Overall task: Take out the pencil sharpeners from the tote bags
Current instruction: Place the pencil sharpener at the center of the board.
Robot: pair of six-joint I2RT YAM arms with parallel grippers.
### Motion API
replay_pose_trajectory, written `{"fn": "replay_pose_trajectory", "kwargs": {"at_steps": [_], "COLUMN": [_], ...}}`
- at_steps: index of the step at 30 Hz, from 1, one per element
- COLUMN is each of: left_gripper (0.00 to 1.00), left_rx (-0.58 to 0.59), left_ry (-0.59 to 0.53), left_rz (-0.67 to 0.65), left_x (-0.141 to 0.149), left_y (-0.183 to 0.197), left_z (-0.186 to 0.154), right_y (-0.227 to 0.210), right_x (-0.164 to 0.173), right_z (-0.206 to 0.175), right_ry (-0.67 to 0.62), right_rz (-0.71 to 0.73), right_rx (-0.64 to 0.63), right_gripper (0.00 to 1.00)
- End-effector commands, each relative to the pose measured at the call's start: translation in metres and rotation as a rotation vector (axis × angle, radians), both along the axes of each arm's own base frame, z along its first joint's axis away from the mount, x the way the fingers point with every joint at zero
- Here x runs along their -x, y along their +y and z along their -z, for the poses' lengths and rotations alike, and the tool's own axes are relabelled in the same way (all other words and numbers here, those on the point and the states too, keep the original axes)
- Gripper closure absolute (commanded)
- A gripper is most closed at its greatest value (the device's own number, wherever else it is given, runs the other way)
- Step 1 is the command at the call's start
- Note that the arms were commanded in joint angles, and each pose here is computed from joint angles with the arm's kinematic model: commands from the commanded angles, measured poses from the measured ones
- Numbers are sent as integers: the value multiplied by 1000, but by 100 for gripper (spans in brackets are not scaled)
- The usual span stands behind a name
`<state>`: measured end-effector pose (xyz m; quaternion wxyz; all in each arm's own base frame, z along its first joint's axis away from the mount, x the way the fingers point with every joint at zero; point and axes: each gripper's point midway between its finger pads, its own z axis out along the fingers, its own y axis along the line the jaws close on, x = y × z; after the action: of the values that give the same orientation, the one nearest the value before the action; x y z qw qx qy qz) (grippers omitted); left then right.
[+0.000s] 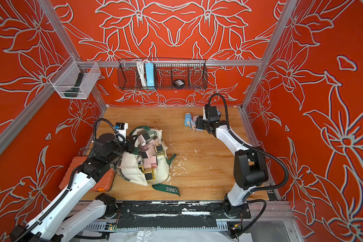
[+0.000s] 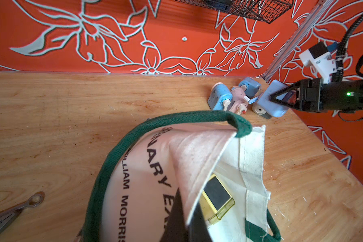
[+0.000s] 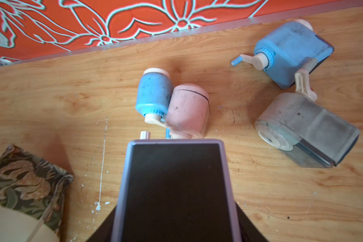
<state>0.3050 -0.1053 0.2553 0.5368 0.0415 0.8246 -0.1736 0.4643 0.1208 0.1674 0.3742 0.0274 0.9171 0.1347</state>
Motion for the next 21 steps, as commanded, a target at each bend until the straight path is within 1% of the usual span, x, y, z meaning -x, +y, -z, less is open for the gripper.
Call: {"fn": "replay_pose_trajectory", "kwargs": {"at_steps": [1, 14, 17, 21], "left_gripper": [100, 100, 100, 100], "left_rx": [-10, -14, -14, -14], "left_ry": [55, 60, 55, 60], "left_rz": [-11, -14, -16, -11], "left_x": [2, 1, 1, 1], "left_y": [2, 3, 3, 2], "left_z": [16, 18, 17, 18], "right_y": [-1, -10, -17, -21], "right_x": [-12, -32, -34, -35], "right_z": [-2, 37, 47, 50], "right_ry": [-6, 74, 100, 90], "right_rz": [9, 27, 54, 69], "right_rx": [14, 70, 103, 95], "right_gripper": [68, 68, 68, 68]}}
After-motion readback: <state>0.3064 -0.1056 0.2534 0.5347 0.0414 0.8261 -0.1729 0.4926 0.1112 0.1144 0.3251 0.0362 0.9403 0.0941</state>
